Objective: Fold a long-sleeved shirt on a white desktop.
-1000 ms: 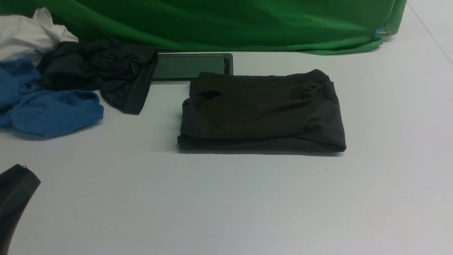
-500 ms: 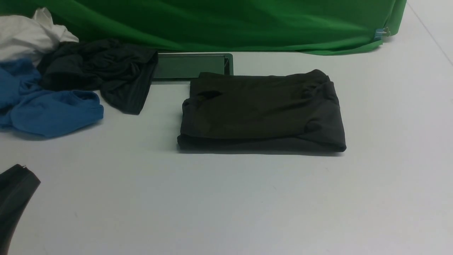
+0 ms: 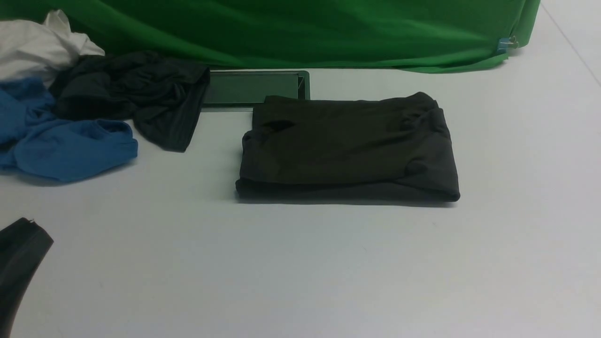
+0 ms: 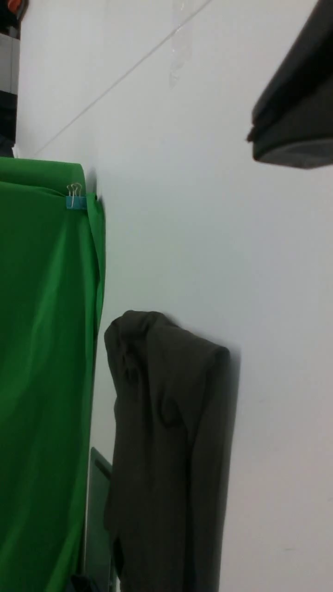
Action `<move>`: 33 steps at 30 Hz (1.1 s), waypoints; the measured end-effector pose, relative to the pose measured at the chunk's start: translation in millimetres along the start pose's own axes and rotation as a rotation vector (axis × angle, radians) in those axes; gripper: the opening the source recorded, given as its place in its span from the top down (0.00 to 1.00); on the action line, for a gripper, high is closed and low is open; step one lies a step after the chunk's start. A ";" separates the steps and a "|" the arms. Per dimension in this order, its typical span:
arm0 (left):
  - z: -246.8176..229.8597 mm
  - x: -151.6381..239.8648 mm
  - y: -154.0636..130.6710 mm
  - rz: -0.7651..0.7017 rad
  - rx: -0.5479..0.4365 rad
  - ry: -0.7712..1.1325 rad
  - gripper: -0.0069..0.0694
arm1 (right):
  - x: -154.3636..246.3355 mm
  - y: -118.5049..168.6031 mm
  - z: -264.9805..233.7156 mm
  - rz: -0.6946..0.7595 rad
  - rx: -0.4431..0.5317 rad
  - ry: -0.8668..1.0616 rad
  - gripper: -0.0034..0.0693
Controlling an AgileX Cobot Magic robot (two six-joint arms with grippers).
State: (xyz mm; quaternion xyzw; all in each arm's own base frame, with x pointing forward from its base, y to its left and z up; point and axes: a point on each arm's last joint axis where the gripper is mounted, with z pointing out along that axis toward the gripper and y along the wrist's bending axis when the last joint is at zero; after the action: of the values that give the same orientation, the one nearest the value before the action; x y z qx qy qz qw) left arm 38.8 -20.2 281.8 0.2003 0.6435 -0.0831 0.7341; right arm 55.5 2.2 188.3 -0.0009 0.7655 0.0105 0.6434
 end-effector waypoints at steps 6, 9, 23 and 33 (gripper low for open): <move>0.0 0.0 0.0 0.000 0.000 0.000 0.88 | -0.1 0.0 -0.1 0.000 0.000 -0.002 0.91; 0.0 0.0 0.0 0.000 0.000 0.000 0.88 | -0.1 0.0 -0.1 -0.002 0.001 -0.002 0.91; 0.0 -0.1 0.4 0.015 -0.004 -0.001 0.88 | -0.1 -0.1 -0.1 -0.002 0.001 -0.002 0.87; 0.6 27.5 5.9 0.049 -0.202 0.061 0.88 | -0.3 -0.1 -0.1 0.001 0.001 -0.004 0.83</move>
State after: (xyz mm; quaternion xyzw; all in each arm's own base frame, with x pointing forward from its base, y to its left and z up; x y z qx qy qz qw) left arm 45.9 -11.4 256.1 0.1437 0.6654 0.0063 0.7325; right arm 55.4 2.1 188.5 -0.0004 0.7642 0.0103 0.6449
